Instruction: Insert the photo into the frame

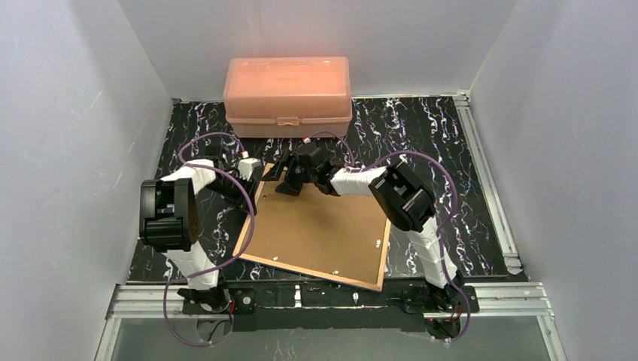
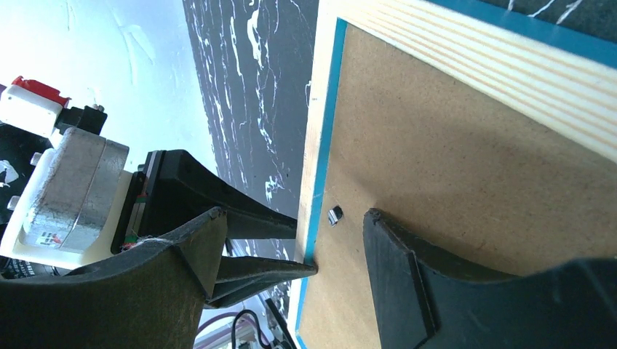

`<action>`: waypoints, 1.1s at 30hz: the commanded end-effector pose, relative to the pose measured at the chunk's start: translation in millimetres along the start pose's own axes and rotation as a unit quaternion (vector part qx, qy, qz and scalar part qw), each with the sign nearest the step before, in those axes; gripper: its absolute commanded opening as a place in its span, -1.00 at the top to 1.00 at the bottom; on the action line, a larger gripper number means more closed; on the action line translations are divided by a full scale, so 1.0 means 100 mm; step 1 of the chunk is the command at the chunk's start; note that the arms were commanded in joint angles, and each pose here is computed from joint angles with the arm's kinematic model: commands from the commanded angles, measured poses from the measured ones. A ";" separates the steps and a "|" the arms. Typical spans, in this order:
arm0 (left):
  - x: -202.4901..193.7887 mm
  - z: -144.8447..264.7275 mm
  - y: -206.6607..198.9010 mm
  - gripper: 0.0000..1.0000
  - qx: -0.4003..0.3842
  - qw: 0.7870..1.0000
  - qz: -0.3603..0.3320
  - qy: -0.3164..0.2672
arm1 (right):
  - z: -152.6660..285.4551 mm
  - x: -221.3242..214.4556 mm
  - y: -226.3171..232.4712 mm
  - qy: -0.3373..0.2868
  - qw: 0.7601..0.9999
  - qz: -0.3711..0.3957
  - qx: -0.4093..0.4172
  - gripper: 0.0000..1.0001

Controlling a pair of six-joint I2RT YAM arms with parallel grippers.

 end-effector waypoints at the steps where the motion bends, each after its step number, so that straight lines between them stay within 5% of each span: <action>1: -0.27 -0.07 -0.01 0.42 0.006 0.998 0.013 0.053 | -0.06 0.00 -0.03 -0.006 1.000 0.007 -0.020 -0.54; 23: -0.29 -0.05 -0.01 0.49 0.016 0.999 0.007 0.049 | -0.20 -0.27 0.02 0.013 0.999 -0.024 -0.024 -0.48; 33: -0.30 -0.05 0.00 0.50 0.018 0.999 0.004 0.050 | -0.20 -0.27 -0.07 -0.001 0.999 -0.023 -0.045 0.09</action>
Point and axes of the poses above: each gripper's point midway between its finger pads, its own z axis back along the fingers, its own y axis along the line the jaws close on, x = y × z, the point moved 4 cm from there along z, back along the fingers, and after that the axes turned 3 degrees about z, right-handed, at the moved point
